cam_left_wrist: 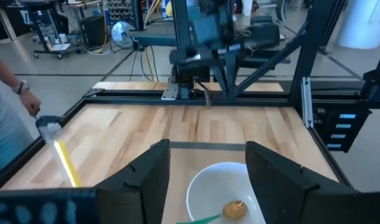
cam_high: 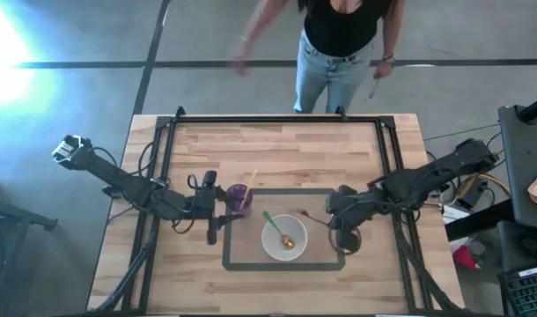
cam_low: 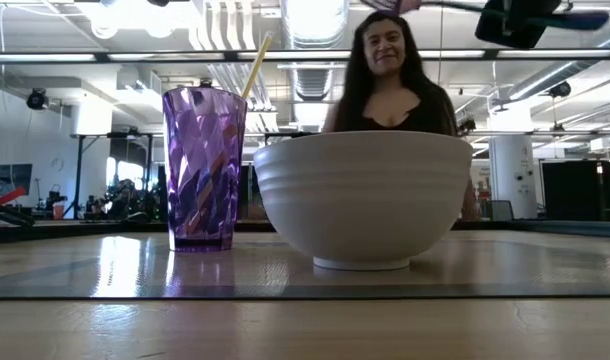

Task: Pick & Place Utensil
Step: Put the purple fork into the white bowl on the transparent mat

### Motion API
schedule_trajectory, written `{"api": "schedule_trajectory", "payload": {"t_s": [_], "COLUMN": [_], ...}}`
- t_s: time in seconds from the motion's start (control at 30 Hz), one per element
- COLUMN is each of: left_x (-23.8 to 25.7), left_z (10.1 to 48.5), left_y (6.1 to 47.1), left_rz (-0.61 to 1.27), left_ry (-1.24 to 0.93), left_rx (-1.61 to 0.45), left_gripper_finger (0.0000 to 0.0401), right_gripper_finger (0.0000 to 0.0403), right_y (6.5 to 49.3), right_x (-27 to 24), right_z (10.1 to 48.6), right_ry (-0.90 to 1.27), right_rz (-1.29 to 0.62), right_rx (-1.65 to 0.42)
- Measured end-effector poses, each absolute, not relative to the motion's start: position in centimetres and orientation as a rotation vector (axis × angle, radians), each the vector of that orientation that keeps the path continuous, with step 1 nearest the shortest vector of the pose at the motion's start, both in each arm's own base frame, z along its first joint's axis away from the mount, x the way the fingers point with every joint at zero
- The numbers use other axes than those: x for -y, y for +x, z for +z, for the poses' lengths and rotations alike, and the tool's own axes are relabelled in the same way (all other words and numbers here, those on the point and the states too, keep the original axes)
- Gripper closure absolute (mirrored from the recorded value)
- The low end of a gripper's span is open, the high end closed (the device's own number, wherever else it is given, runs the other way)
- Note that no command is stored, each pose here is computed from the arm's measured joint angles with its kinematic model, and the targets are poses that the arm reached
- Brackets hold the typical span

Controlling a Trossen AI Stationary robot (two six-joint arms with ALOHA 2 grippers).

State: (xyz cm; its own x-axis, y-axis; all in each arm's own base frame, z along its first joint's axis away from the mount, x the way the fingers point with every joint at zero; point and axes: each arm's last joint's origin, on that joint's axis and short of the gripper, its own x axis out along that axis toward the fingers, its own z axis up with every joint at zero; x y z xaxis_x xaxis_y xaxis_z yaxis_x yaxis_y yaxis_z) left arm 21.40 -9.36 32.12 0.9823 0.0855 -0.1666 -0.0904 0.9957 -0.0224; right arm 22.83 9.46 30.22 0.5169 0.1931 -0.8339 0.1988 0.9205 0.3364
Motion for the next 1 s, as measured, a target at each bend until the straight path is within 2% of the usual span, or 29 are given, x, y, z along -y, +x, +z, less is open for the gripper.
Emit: {"api": "schedule_trajectory", "payload": {"t_s": [0.17, 0.5, 0.67, 1.0], "left_x": [9.5, 9.2, 9.6, 10.9], "left_z": [32.6, 34.0, 34.3, 32.9], "left_y": [22.0, 24.8, 26.4, 29.3], "left_rz": [0.075, 0.042, -0.003, -0.043], "left_ry": [-0.021, 0.018, 0.018, 0.034], "left_rx": [-0.191, -0.365, -0.414, -0.491], "left_gripper_finger": [0.0199, 0.0199, 0.0199, 0.0199], "right_gripper_finger": [0.0390, 0.0390, 0.0390, 0.0390], "right_y": [24.8, 27.7, 28.9, 30.4], "right_x": [-9.8, -9.3, -8.9, -8.6], "right_z": [28.9, 29.9, 29.1, 27.1], "right_ry": [0.359, 0.285, 0.297, 0.299], "right_rz": [0.010, 0.005, 0.032, 0.065], "right_rx": [-1.118, -1.220, -1.286, -1.363]}}
